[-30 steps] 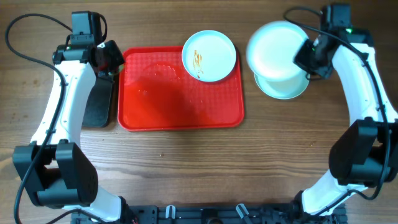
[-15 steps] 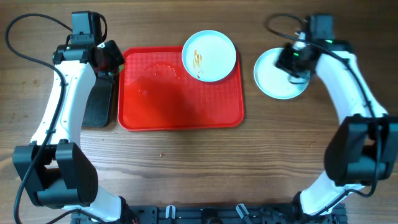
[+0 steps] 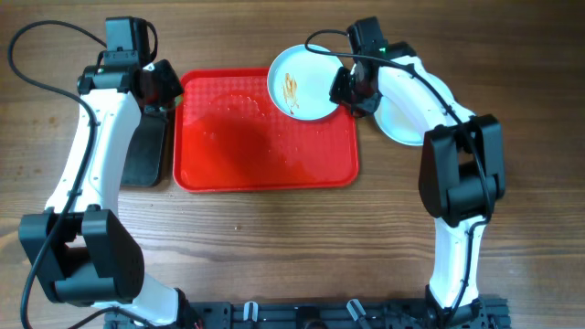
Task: Clean dirty plates on tray and stack at the side
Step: 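Move right gripper back and grasp the rim of the last plate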
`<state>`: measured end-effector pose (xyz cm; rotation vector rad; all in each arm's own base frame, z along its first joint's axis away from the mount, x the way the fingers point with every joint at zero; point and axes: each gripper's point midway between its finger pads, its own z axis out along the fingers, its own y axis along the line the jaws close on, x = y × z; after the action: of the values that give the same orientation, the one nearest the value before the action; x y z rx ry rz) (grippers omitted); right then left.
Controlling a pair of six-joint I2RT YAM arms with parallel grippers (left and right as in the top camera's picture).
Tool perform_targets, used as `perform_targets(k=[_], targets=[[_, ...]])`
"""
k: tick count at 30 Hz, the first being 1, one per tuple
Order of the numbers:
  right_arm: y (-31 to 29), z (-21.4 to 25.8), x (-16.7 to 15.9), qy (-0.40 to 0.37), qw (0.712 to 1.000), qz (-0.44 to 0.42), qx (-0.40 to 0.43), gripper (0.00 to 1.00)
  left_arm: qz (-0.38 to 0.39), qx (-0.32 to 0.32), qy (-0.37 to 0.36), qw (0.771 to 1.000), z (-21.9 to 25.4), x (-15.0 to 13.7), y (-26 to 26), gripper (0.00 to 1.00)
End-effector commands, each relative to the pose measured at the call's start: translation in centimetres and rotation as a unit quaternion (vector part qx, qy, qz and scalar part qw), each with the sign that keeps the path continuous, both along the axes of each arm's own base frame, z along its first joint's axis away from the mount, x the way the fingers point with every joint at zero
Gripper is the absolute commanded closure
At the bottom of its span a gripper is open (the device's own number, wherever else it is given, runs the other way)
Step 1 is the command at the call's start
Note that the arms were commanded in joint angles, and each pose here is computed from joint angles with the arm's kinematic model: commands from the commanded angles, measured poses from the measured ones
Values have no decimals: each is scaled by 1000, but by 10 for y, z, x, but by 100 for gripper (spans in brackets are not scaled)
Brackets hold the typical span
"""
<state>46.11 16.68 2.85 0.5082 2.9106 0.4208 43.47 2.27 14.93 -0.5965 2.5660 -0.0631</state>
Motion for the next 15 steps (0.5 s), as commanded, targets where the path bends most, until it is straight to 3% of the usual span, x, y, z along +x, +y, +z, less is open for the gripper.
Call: perform_targets(k=[1, 2, 6, 11, 15], targets=[[6, 0, 4, 0, 1000, -18, -2, 82, 4, -6, 5, 1000, -4, 0, 1, 95], [9, -1, 1, 2, 1000, -14, -3, 88, 4, -6, 5, 1000, -4, 0, 1, 95], [25, -6, -13, 11, 1000, 14, -17, 93, 4, -6, 5, 1000, -4, 0, 1, 96], [31, -10, -16, 2, 999, 14, -43, 83, 4, -6, 5, 1000, -4, 0, 1, 96], [46, -25, -26, 29, 999, 30, -20, 82, 4, -6, 5, 1000, -4, 0, 1, 96]])
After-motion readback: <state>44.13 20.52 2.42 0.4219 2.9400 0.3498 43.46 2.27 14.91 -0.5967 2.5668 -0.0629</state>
